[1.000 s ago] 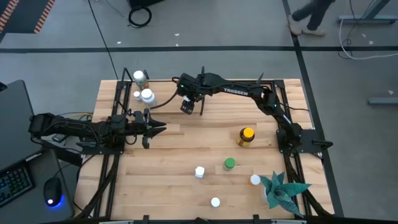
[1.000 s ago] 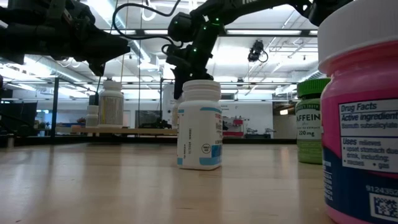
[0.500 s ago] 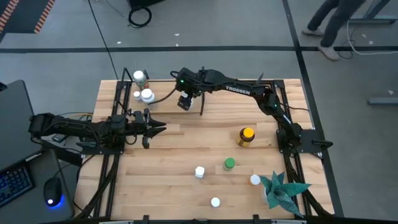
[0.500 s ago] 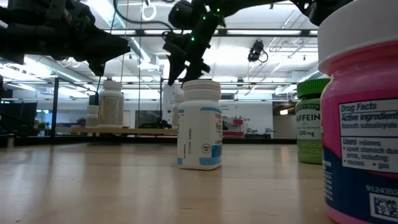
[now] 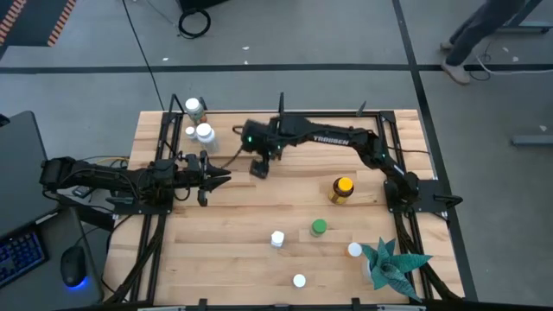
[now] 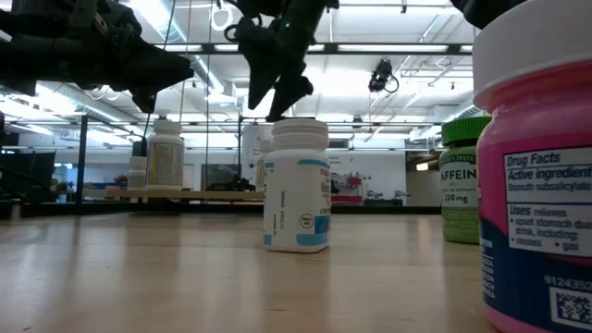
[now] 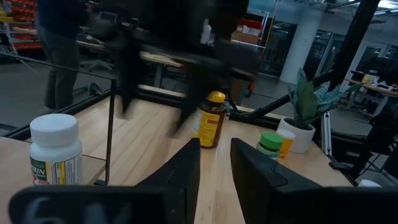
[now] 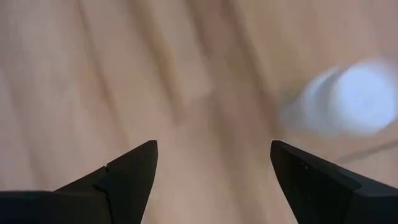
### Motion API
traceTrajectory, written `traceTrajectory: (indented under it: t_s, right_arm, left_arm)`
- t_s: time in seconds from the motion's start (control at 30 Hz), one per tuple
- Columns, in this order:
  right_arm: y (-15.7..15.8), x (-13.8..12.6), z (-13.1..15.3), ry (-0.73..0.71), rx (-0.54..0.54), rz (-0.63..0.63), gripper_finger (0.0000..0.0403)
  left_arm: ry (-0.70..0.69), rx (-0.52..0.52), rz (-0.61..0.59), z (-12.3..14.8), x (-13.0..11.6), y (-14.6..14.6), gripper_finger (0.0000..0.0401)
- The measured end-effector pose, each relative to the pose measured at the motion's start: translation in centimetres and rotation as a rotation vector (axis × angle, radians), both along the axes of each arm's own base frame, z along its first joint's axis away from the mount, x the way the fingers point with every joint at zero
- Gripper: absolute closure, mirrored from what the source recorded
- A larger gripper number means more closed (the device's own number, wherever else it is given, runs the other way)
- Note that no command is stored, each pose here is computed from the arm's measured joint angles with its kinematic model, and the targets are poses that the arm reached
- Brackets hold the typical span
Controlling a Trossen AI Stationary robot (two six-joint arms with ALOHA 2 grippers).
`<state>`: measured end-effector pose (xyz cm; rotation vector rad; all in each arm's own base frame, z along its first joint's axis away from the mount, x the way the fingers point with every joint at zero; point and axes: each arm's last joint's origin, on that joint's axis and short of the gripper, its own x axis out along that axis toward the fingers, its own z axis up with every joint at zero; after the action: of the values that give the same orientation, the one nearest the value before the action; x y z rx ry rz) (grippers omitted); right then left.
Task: Pick and place medicine bottles onto shelf by color
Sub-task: Put the white pill bottle on the shelf
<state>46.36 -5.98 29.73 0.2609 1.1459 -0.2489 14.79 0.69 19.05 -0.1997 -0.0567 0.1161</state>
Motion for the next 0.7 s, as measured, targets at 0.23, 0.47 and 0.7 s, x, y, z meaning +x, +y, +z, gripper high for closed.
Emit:
traceTrajectory:
  t_s: [0.23,0.47,0.7]
  right_arm:
    - [5.4,-1.5,-0.6,0.202,-0.013,0.003,0.0083]
    - [8.5,-2.7,-0.9,0.316,-0.022,-0.005,0.0092]
    - [10.3,-3.3,-0.6,0.296,-0.002,-0.023,0.0100]
  left_arm:
    - [-0.001,-0.006,-0.007,0.0,0.0,0.0,0.0313]
    - [-0.011,-0.006,-0.019,0.1,0.0,-0.1,0.0306]
    - [-0.009,0.003,-0.025,0.1,0.0,-0.1,0.0310]
